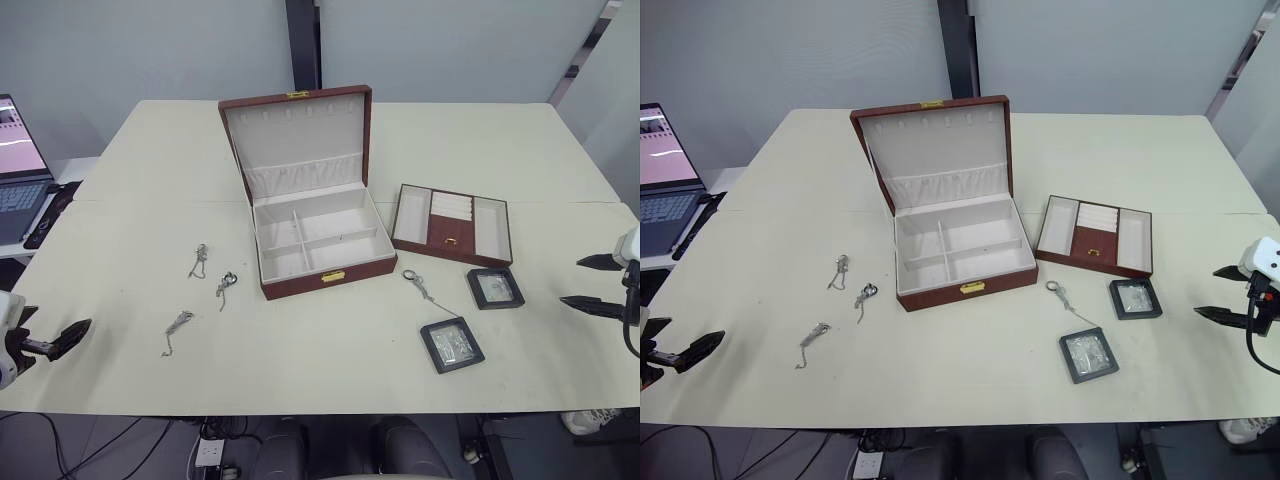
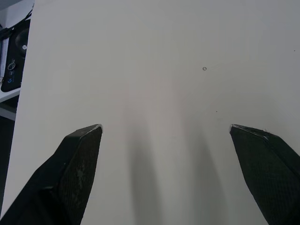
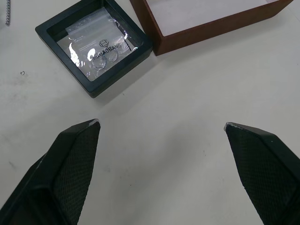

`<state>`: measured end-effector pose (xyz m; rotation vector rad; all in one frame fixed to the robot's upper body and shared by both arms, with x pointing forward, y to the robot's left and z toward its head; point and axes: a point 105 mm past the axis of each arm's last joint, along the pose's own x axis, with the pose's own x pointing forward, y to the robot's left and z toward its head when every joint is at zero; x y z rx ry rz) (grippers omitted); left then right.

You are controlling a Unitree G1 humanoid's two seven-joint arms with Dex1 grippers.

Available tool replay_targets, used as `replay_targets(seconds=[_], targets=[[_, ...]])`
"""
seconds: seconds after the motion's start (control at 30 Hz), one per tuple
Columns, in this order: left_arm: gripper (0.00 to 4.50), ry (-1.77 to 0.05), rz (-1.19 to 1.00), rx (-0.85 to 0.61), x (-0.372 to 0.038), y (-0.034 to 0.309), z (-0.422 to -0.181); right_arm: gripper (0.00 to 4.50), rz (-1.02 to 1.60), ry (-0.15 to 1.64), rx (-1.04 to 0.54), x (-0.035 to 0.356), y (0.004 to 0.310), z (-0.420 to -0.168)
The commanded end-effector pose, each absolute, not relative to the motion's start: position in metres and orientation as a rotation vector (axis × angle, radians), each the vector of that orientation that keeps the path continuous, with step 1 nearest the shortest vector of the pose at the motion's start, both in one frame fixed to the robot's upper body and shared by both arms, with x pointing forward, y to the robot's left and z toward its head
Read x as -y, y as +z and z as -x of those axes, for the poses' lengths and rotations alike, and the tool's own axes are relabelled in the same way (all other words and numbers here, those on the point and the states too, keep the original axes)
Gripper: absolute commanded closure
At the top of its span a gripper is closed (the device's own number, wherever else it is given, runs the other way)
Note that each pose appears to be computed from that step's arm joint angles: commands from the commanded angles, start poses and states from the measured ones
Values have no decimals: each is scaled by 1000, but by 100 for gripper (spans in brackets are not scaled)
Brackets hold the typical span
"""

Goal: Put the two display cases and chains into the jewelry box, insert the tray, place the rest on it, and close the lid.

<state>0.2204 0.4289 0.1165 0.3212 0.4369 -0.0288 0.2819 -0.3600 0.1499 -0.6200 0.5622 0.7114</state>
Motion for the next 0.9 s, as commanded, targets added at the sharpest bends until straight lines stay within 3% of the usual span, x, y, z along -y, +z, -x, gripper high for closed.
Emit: replay_targets(seconds=[0.03, 0.9], targets=[[0, -33, -354, -403, -429, 133, -222, 1, 646, 711, -541, 360, 158, -283], [0, -58, -318, -388, -428, 140, -218, 1, 654, 688, -559, 367, 150, -281]])
